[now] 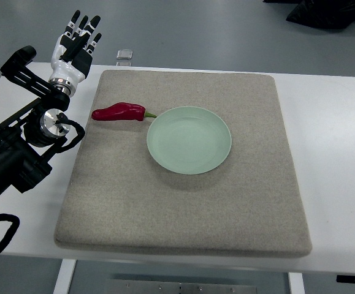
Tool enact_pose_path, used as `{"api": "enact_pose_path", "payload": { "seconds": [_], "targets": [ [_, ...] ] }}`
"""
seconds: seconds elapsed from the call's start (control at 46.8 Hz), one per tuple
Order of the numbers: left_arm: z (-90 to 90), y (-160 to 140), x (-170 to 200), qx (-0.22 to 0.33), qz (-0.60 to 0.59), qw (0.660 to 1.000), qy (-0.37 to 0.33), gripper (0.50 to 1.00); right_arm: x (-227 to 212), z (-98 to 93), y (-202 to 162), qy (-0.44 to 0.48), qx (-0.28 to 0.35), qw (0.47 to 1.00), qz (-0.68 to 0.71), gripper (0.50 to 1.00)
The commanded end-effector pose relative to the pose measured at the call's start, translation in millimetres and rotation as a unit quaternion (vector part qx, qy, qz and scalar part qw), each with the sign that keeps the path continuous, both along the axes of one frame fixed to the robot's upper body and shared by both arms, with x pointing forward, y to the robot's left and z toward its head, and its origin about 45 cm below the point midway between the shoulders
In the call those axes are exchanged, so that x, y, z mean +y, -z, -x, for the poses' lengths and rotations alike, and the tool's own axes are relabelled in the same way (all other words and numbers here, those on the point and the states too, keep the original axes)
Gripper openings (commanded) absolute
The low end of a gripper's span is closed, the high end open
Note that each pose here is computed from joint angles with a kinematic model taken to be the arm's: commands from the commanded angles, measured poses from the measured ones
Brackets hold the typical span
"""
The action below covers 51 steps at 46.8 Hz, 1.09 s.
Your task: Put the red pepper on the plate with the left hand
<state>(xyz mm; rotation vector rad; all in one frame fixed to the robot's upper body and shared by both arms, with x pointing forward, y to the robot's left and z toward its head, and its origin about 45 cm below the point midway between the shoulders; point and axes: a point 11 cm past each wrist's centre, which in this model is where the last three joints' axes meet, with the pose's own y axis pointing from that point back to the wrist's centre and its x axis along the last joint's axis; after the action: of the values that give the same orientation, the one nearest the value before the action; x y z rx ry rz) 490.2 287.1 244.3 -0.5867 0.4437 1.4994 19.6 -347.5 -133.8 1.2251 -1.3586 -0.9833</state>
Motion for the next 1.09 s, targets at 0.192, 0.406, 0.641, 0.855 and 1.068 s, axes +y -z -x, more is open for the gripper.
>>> {"api": "enact_pose_path", "payload": {
  "seconds": [0.192, 0.406, 0.641, 0.855, 1.068],
  "targets": [
    [0.1, 0.2, 0.7, 0.0, -0.001, 1.0, 0.0, 1.0, 0.0, 0.0, 0.0, 0.0, 0.0, 1.0, 0.0, 0.932],
    [0.1, 0.3, 0.8, 0.001, 0.0, 1.0, -0.001, 1.0, 0.0, 0.0, 0.0, -0.001, 0.0, 1.0, 0.0, 0.932],
    [0.7, 3.4, 1.2, 0.005, 0.0, 1.0, -0.002, 1.0, 0.0, 0.0, 0.0, -0.001, 0.0, 1.0, 0.0, 0.932],
    [0.6, 1.9, 0.5, -0.003, -0.002, 1.0, 0.008, 1.0, 0.0, 0.0, 0.0, 0.0, 0.0, 1.0, 0.0, 0.932],
    [1.5, 2.8, -0.9, -0.007, 0.002, 1.0, 0.017, 1.0, 0.0, 0.0, 0.0, 0.0, 0.0, 1.0, 0.0, 0.932]
  ]
}}
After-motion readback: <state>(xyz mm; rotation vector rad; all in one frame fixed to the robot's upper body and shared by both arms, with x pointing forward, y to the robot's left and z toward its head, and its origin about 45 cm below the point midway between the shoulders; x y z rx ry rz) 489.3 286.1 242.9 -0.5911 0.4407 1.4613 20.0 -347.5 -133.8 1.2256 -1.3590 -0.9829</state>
